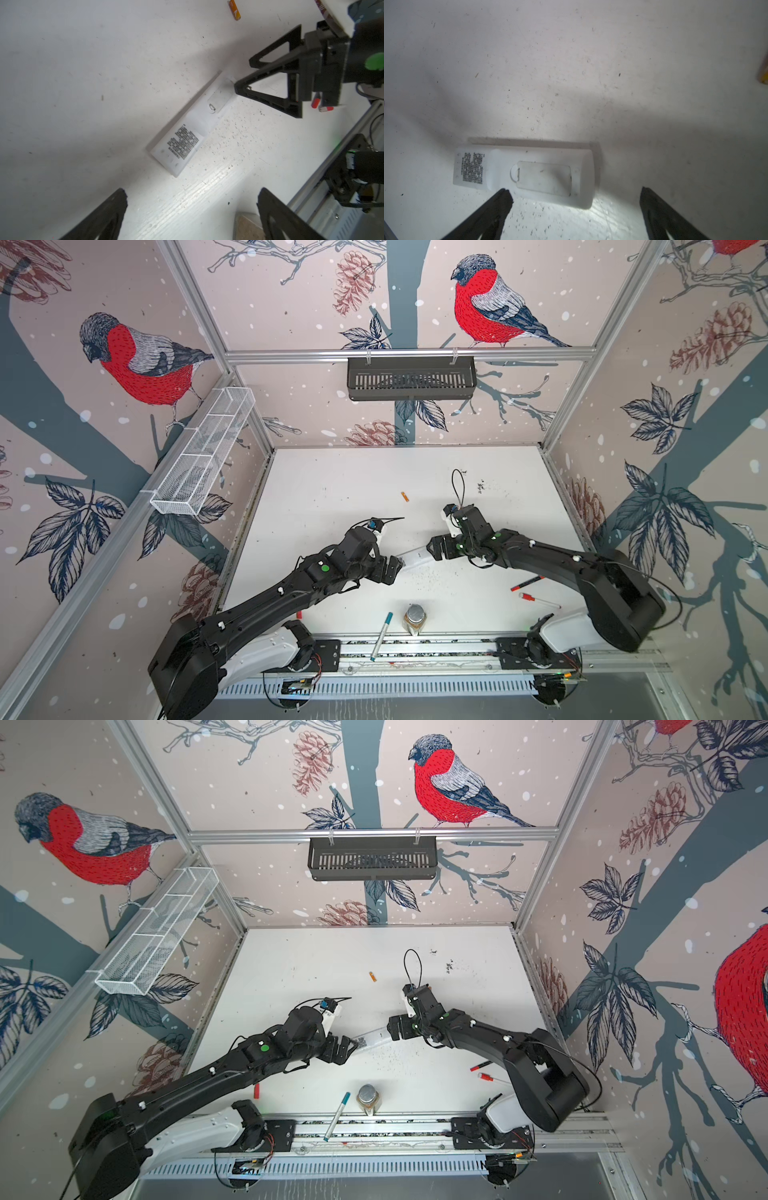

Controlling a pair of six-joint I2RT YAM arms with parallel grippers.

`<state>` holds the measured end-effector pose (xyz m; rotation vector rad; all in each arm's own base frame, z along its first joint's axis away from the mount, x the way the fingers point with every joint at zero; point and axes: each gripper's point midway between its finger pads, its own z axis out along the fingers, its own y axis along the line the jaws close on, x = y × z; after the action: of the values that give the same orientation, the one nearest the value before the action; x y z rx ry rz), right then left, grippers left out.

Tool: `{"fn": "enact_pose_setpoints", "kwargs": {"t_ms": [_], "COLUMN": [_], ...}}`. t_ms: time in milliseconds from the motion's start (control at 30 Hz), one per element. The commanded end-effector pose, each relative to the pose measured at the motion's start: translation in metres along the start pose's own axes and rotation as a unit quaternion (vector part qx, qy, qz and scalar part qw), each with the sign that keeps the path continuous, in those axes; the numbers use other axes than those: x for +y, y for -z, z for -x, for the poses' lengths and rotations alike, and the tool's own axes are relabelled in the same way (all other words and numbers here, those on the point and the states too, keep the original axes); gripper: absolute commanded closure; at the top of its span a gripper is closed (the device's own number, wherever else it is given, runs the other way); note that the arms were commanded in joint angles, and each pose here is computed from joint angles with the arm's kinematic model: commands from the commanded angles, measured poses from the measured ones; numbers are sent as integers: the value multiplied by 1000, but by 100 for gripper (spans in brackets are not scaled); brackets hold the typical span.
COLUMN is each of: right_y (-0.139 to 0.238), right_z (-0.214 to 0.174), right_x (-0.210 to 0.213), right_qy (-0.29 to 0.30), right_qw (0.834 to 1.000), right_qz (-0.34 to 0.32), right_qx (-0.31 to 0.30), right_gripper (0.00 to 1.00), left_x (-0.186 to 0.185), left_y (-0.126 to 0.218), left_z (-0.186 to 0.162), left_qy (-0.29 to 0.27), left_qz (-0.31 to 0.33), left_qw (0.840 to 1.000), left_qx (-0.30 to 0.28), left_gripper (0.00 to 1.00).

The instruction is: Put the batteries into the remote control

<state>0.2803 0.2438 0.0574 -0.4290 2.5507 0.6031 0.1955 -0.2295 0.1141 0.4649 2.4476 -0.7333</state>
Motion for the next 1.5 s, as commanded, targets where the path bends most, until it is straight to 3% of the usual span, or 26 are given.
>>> {"fn": "enact_pose_setpoints", "kwargs": {"t_ms": [0,100,300,500,700,800,1033,1267,1467], "right_y": [-10,-17,-34,-41,-35,-30,-12,-1,-8], "right_z": [17,25,26,9,-13,-23,-44,-44,-44], "right_x": [4,1,3,6,7,11,23,33,49], "right_qy": [8,2,11,19,25,30,49,79,110], "right_qw": [1000,1000,1000,998,996,996,994,995,993], "right_qz": [4,7,17,37,52,60,70,45,7], "right_qx": [-16,-16,10,39,61,66,69,42,39], "right_gripper": [3,10,41,56,59,60,58,22,15], "left_x": [-35,-40,-34,-28,-24,-17,1,8,19], "left_y": [-2,-9,-26,-42,-61,-71,-77,-77,-61], "left_z": [-2,-18,-34,-33,-33,-37,-20,5,22], "left_qy": [36,62,88,105,121,126,140,131,146], "left_qz": [-113,-146,-147,-137,-131,-125,-113,-124,-115], "left_qw": [993,987,985,985,984,983,984,984,982], "left_qx": [-5,11,15,10,26,38,7,-4,-29], "left_gripper": [2,2,2,2,2,2,2,2,2]}}
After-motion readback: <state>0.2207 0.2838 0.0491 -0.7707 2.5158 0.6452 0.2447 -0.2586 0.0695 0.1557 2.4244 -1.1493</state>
